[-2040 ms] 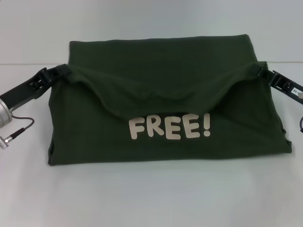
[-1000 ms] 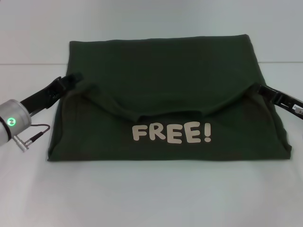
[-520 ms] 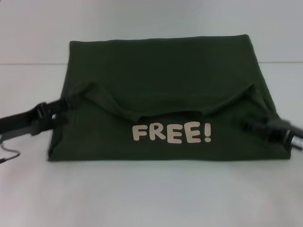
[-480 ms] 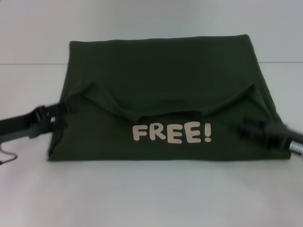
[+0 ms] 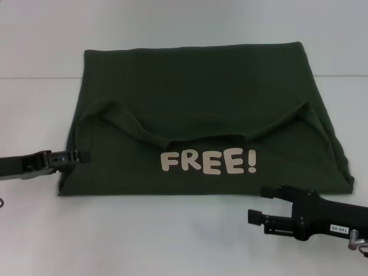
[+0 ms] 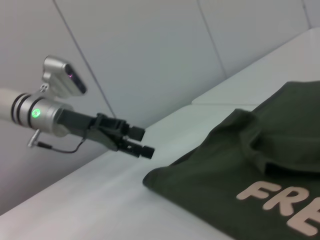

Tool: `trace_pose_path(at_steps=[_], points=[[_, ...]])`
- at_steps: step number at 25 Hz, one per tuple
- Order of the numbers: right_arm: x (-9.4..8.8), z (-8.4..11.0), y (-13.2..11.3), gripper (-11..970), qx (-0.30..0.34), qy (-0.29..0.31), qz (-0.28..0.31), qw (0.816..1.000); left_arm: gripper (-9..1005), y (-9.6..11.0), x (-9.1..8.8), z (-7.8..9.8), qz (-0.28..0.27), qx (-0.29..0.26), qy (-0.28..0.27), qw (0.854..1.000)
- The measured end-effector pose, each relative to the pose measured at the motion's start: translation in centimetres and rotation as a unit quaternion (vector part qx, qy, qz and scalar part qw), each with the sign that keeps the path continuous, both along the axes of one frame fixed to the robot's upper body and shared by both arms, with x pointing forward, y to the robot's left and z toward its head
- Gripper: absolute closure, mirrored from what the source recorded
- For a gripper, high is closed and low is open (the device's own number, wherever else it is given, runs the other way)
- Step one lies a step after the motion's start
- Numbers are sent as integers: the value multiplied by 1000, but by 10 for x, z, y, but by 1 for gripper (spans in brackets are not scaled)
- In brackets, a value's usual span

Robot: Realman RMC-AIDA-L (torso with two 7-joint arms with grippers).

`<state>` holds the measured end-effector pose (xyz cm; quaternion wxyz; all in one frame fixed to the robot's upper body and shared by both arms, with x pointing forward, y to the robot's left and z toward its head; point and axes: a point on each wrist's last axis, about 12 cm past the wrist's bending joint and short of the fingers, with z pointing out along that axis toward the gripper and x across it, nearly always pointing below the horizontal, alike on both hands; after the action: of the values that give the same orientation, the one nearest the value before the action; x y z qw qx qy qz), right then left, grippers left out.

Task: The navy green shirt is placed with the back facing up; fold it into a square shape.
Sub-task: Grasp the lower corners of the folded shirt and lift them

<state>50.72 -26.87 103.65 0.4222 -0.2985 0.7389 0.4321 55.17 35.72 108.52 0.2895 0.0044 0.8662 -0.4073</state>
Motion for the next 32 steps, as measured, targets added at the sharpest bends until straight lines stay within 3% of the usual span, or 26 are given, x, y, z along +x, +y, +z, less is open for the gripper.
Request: trace_pose_path(at_steps=[7,17,32], points=[[-2,-2,3,61,-4,3,13,1000,128,-1,2,-11,3,45,14,999],[-3,-3,7,61,-7,5,21,1000,166,-1,3,-14,13,57,8,998],[-3,-4,7,62,-11,7,20,1000,223,-16,3,-18,-36,80,18,996]])
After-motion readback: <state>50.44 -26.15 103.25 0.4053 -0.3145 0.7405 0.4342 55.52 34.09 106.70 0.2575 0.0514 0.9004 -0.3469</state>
